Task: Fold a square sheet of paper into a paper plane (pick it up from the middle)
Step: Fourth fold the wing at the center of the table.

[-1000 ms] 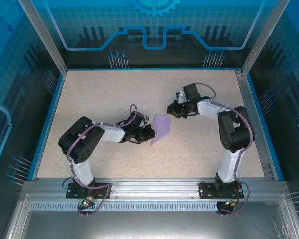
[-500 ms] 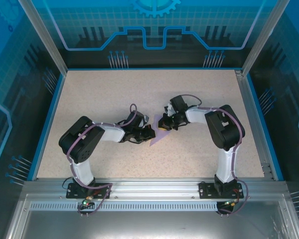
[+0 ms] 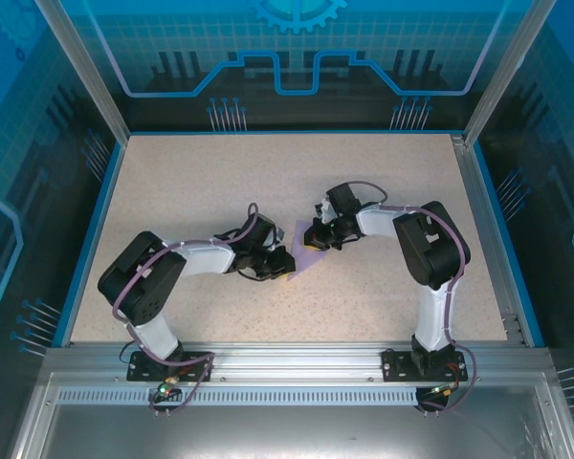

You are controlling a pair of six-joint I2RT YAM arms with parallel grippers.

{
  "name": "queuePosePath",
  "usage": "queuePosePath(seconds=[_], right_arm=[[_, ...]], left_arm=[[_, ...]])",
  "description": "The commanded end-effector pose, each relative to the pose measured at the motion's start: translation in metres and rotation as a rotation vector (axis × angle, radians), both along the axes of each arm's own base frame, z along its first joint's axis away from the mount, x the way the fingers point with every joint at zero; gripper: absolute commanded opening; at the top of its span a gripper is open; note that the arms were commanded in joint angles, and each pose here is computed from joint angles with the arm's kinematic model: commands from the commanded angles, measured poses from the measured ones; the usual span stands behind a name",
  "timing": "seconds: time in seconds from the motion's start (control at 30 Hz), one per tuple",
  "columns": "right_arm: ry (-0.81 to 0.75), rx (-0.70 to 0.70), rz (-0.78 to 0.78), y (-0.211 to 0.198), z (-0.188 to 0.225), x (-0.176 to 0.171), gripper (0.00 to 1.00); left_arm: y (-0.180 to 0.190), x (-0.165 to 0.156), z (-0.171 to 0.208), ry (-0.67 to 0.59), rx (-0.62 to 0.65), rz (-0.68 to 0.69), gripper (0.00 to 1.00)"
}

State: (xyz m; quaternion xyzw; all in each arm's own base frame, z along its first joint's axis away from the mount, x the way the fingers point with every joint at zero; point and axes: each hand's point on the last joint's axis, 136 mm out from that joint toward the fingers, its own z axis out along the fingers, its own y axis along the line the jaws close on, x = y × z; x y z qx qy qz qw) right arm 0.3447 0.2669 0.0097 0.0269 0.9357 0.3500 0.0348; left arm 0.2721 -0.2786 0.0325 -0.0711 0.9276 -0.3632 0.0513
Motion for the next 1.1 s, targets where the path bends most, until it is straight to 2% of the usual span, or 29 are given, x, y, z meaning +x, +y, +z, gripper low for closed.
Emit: queuePosePath(seconds=[0.0, 0.13, 0.3, 0.4, 0.63, 0.73, 0.83, 0.93, 1.07], right_arm=[[0.132, -0.203, -0.042, -0.039, -0.058, -0.027, 0.05], [0.133, -0.210, -0.042, -0.040, -0.059, -0.027, 0.05], [0.135, -0.224, -0.044, -0.043, -0.059, -0.029, 0.05], [0.140, -0.228, -0.044, -0.044, -0.060, -0.030, 0.05], [0.139, -0.221, -0.045, -0.045, -0.059, -0.029, 0.06], [0.132, -0.217, -0.035, -0.044, -0.057, -0.027, 0.06], [0.112, -0.196, -0.007, -0.039, -0.052, -0.026, 0.06], [0.078, -0.159, 0.025, -0.032, -0.037, -0.022, 0.08], [-0.004, -0.077, 0.041, -0.018, 0.004, -0.008, 0.12]], left_arm=[[-0.011, 0.005, 0.032, -0.046, -0.043, -0.048, 0.17], [-0.017, 0.009, 0.023, -0.032, -0.052, -0.052, 0.19], [-0.015, 0.002, -0.011, 0.056, -0.035, -0.028, 0.12], [-0.007, -0.012, -0.028, 0.110, -0.012, -0.019, 0.07], [0.029, -0.058, -0.045, 0.177, 0.066, -0.005, 0.06], [0.036, -0.068, -0.042, 0.176, 0.067, -0.002, 0.06], [0.036, -0.064, -0.028, 0.136, 0.063, -0.008, 0.06], [0.029, -0.045, -0.003, 0.063, 0.053, -0.014, 0.08], [0.024, -0.012, 0.028, -0.039, 0.054, -0.004, 0.15]])
